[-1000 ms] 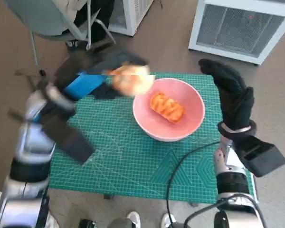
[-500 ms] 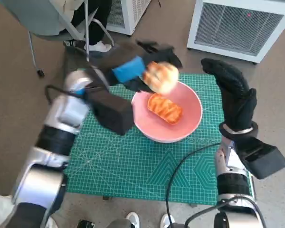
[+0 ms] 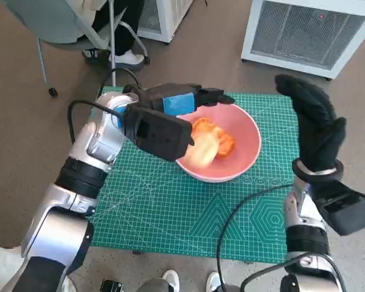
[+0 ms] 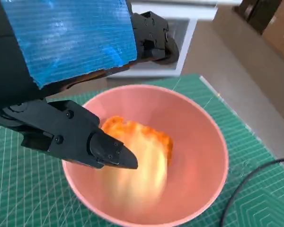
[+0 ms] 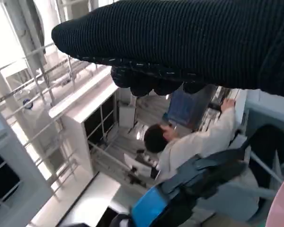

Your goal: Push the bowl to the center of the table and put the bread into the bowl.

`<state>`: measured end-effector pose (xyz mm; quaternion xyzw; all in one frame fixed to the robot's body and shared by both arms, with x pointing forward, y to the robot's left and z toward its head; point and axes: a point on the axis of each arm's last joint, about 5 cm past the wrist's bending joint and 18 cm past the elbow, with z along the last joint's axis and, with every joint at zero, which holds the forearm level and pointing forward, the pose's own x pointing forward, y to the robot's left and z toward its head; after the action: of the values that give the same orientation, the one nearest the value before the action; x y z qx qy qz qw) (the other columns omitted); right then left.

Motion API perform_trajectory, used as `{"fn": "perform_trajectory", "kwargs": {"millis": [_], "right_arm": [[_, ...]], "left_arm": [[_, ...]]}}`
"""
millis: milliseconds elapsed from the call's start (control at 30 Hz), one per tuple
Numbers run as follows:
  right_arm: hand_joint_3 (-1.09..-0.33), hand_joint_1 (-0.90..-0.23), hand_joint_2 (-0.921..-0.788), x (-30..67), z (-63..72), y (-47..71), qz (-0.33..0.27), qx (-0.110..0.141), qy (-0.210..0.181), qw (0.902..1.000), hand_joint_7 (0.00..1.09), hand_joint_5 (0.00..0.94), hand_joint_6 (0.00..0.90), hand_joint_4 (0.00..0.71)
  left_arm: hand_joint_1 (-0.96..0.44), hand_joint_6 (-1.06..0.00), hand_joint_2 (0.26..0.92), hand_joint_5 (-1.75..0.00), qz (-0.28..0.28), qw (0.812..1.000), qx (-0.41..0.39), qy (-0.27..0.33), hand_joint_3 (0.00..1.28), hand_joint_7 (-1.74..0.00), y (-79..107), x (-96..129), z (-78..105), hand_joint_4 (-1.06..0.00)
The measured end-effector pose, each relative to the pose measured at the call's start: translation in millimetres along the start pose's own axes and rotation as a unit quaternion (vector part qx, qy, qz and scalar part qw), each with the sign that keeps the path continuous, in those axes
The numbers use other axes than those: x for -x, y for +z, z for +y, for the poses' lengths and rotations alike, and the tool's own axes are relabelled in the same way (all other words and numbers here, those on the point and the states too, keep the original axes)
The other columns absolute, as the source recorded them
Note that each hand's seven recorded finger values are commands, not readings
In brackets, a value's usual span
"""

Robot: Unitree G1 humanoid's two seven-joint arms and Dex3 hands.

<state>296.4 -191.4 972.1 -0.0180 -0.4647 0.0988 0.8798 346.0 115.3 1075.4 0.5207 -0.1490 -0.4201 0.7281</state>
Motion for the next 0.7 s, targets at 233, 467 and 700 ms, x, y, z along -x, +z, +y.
{"fn": "perform_trajectory", "kwargs": {"millis": [233,467,700], "right_arm": [[-0.73,-0.619,-0.921,-1.4,0.6,0.9,-0.002,0.006,-0.003,1.0,0.14,0.0,0.282,0.37],[-0.744,-0.602,-0.921,-5.6,0.8,4.3,-0.015,0.011,-0.006,0.9998,0.14,0.001,0.282,0.372],[-0.744,-0.594,-0.921,-11.6,0.8,6.1,-0.017,0.005,-0.007,0.9998,0.14,0.003,0.286,0.376]], "left_arm": [[-0.46,-0.11,0.914,-0.01,-0.06,0.995,0.053,0.058,0.03,-0.19,-8.1,8.5,-4.4,-0.04],[-0.45,-0.2,0.92,-0.03,-0.121,0.968,0.13,0.18,0.08,-0.16,-26.3,24.1,-21.4,-0.14],[-0.49,-0.26,0.921,-0.04,-0.156,0.918,0.184,0.316,0.3,-0.17,-30.3,32.0,-39.8,-0.23]]}}
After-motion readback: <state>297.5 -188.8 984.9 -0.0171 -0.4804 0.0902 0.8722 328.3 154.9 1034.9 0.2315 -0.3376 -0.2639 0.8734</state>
